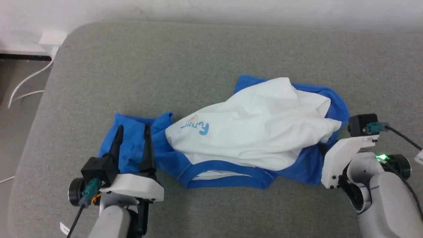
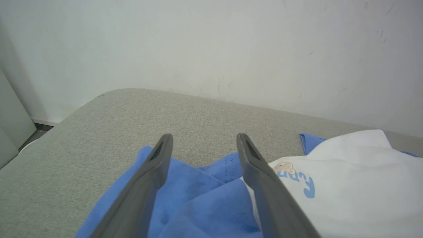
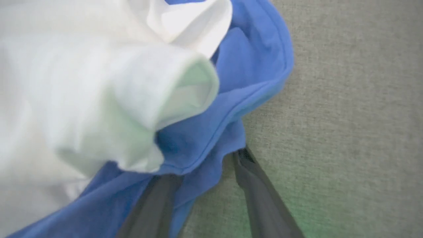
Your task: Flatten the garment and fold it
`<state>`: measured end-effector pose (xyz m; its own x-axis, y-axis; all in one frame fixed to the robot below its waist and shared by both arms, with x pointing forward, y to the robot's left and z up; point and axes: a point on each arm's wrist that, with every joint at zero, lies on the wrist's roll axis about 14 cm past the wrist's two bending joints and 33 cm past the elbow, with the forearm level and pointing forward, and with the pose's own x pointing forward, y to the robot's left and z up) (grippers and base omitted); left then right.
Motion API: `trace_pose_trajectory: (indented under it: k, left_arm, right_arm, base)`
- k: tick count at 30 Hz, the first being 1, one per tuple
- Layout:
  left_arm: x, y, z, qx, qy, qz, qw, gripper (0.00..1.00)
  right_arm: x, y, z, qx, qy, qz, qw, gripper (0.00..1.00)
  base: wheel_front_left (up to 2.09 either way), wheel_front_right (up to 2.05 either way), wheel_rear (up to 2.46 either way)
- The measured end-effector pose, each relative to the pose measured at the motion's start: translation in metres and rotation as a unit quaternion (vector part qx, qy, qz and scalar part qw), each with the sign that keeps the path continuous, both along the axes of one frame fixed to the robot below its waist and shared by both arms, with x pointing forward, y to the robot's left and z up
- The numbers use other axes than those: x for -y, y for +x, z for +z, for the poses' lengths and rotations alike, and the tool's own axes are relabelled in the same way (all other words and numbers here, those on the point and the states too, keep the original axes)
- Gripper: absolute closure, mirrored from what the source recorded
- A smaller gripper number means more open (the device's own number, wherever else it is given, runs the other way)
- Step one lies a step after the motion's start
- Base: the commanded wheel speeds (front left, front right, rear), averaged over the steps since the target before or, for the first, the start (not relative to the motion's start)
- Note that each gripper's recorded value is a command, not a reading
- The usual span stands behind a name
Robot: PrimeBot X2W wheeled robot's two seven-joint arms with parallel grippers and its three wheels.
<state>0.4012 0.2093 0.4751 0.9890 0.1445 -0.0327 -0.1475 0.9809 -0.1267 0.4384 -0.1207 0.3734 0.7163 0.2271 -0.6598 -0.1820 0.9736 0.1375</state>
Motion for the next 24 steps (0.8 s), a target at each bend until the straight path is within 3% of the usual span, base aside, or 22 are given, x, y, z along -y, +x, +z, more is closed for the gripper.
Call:
trace_pose_trajectory:
  k: [4,7,11,15,19,24]
  left_arm:
    - [0.000,0.000,0.002,0.005,0.002,0.000,1.000,0.00]
    - [0.000,-0.001,0.005,0.009,0.003,-0.002,1.000,0.00]
    - [0.002,-0.006,0.006,0.010,0.004,-0.006,1.000,0.00]
    - [0.013,-0.009,0.007,0.013,-0.001,-0.025,1.000,0.00]
    - [0.030,-0.006,0.009,0.017,-0.004,-0.051,0.999,0.00]
    - [0.042,-0.002,0.010,0.019,-0.007,-0.070,0.997,0.00]
  right_arm:
    - [-0.006,0.003,0.008,0.015,0.012,0.001,1.000,1.00]
    - [0.009,0.010,0.029,0.065,0.013,-0.025,0.997,1.00]
    - [0.053,0.015,0.074,0.146,-0.017,-0.079,0.986,1.00]
    - [0.116,-0.010,0.105,0.187,-0.071,-0.152,0.968,1.00]
    - [0.188,-0.059,0.121,0.193,-0.121,-0.244,0.943,1.00]
    - [0.210,-0.102,0.083,0.106,-0.103,-0.285,0.947,1.00]
  base:
    - [0.00,0.00,0.00]
    - [0.00,0.00,0.00]
    - [0.00,0.00,0.00]
    - [0.00,0.00,0.00]
    - [0.00,0.00,0.00]
    - [0.00,0.00,0.00]
